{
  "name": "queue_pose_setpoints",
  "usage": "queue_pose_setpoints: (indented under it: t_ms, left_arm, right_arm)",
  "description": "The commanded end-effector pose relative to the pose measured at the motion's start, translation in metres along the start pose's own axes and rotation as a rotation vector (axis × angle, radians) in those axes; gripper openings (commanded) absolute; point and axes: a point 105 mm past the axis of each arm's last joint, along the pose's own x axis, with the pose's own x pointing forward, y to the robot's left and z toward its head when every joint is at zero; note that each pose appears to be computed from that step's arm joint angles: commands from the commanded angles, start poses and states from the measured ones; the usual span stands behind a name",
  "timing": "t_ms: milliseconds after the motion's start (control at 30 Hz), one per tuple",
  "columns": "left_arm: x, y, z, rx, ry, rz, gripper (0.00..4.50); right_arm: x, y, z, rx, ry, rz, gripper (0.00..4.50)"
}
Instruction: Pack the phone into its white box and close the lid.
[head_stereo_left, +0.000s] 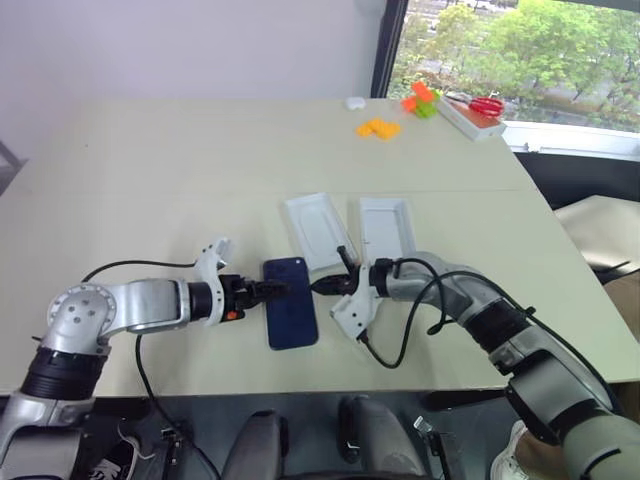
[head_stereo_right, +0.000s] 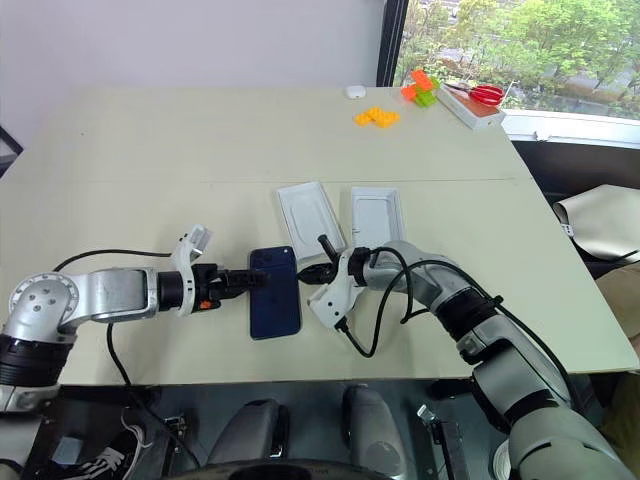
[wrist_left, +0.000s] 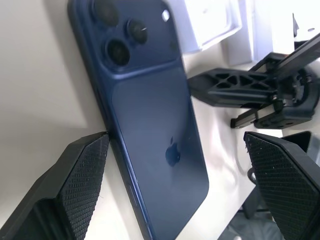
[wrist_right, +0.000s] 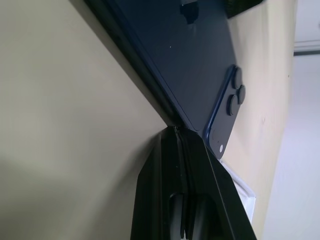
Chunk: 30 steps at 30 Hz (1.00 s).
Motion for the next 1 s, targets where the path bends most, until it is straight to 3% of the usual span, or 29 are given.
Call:
queue_pose_setpoints:
  t_ms: [33, 400, 667, 1000]
  left_arm:
    - [-0.001, -0.027, 0.007, 0.053, -0.022, -0.101, 4.50]
    - [-0.002, -0.018, -0.005, 0.060, 0.029, -0.059, 4.50]
    - [-0.033, 0.012, -0.007, 0.075, 0.060, 0.086, 4.50]
    - [0.002, 0.006, -0.027, -0.020, 0.105, 0.016, 4.50]
  right_arm:
    - [0.016, 0.012, 0.015, 0.016, -0.052, 0.032, 0.03]
    - [0.016, 0.010, 0.014, 0.030, -0.054, 0.022, 0.03]
    - [0.013, 0.014, 0.013, 0.030, -0.047, 0.032, 0.03]
    - [0.015, 0.010, 0.016, 0.024, -0.060, 0.024, 0.03]
